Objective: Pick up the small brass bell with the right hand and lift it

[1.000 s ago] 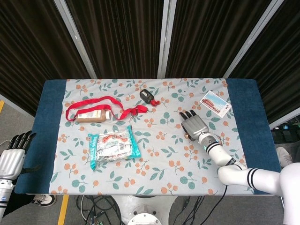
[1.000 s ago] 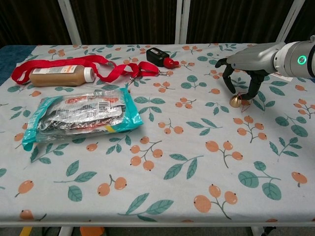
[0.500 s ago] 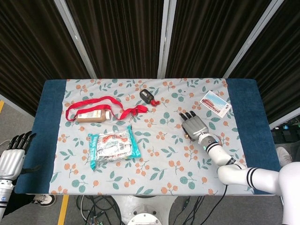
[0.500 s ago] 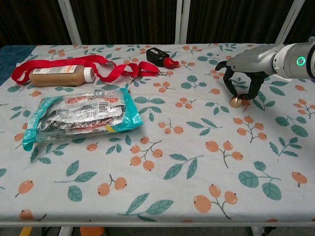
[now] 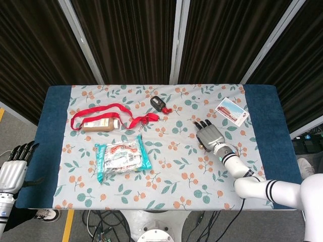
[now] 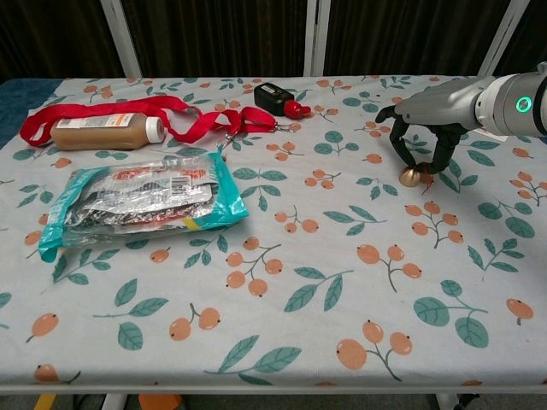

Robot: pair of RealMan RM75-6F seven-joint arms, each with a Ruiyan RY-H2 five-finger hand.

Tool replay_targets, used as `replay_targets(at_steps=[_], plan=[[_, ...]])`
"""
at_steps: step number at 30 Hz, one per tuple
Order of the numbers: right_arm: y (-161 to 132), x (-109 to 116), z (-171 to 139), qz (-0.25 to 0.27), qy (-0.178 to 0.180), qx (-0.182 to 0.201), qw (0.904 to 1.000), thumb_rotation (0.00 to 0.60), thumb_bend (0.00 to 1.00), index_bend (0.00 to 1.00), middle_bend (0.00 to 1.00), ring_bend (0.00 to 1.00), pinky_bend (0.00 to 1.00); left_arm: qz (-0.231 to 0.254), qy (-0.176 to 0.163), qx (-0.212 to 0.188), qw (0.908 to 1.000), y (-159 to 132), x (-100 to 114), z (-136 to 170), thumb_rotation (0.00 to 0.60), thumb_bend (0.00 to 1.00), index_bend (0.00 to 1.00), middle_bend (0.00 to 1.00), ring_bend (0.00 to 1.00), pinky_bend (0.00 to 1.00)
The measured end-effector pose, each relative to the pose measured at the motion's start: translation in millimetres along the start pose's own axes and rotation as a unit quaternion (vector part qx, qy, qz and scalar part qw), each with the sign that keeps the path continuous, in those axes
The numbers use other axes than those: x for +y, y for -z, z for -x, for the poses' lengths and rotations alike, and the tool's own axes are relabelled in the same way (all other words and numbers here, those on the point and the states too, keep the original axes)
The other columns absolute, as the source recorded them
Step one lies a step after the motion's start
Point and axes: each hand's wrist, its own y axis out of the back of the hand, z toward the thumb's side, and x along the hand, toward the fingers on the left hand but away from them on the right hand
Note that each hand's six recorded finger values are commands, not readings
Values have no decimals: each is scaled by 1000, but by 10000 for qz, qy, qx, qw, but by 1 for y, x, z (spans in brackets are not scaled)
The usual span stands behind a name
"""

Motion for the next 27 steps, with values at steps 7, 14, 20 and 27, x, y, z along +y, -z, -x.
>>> replay_targets(at_steps=[7, 14, 20, 27], plan=[[1, 6, -4, 101, 115, 9, 9999, 600, 364, 688, 52, 0, 0, 14, -6, -12, 10000, -1, 0, 0, 600, 35, 8, 0, 0, 0], [-9, 36, -18, 361, 580, 221, 9974, 600, 381, 709, 67, 0, 0, 16, -31, -33, 10000, -2, 2, 0, 600, 35, 8, 0, 0, 0], [-18, 79, -39, 858, 1274, 556, 9866, 600, 426, 722, 73, 0, 0, 10, -31, -63, 10000, -5, 2, 0, 599, 35, 8, 0, 0, 0], [-1, 102, -50, 410, 2034, 213, 9780, 600, 431, 733, 60, 0, 0, -6, -29, -78, 10000, -6, 2, -1, 599, 35, 8, 0, 0, 0]])
